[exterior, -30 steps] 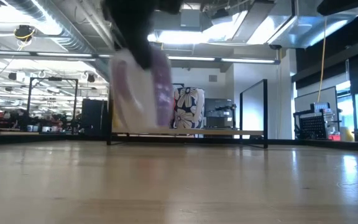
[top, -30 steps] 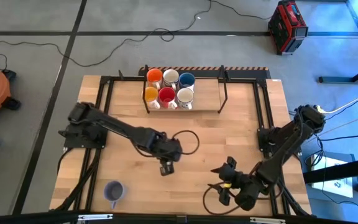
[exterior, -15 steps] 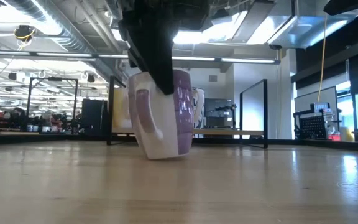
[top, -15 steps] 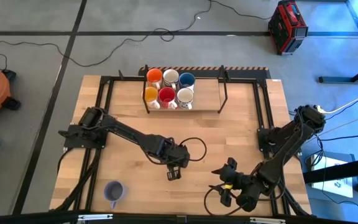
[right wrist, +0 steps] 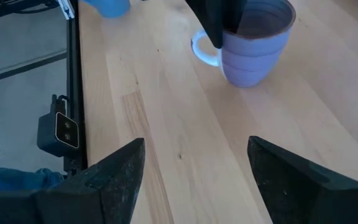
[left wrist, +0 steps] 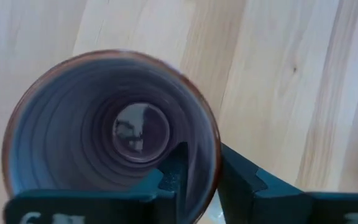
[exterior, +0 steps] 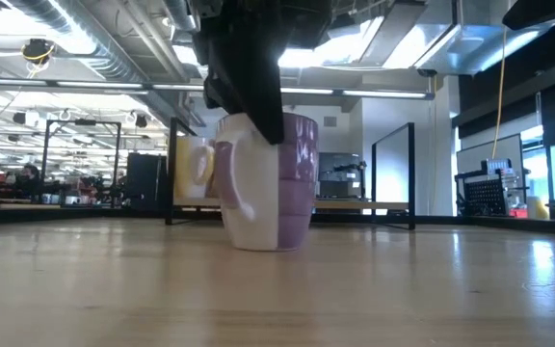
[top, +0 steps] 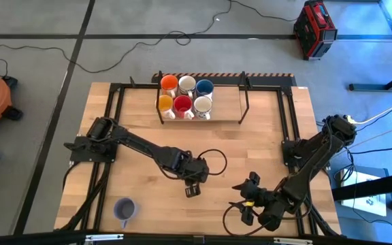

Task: Place coffee mugs
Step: Put the violet mug on the shelf

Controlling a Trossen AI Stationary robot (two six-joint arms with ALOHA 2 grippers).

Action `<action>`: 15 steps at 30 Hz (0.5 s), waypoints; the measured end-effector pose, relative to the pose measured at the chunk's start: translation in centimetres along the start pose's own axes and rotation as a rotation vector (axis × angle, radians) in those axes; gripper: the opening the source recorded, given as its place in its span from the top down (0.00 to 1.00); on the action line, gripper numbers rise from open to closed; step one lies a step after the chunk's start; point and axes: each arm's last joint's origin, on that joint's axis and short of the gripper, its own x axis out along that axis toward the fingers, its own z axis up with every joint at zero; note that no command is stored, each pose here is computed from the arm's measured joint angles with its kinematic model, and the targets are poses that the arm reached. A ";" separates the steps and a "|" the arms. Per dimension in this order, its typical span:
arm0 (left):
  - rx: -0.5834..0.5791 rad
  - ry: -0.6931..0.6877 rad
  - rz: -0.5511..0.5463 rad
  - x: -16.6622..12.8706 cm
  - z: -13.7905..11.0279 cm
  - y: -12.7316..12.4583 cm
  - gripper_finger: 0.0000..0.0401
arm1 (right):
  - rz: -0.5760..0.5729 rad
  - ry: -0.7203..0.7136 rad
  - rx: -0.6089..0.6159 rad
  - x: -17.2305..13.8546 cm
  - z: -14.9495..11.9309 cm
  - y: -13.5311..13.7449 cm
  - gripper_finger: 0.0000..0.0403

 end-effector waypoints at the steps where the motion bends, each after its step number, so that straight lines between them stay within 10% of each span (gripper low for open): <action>1: 0.000 0.000 0.000 0.0 0.0 0.0 0.81 | 0.000 0.000 0.000 0.0 0.0 0.0 0.32; 15: 0.060 -0.098 -0.059 -6.2 0.3 0.5 0.65 | 0.018 0.023 0.017 0.0 -0.1 0.1 0.32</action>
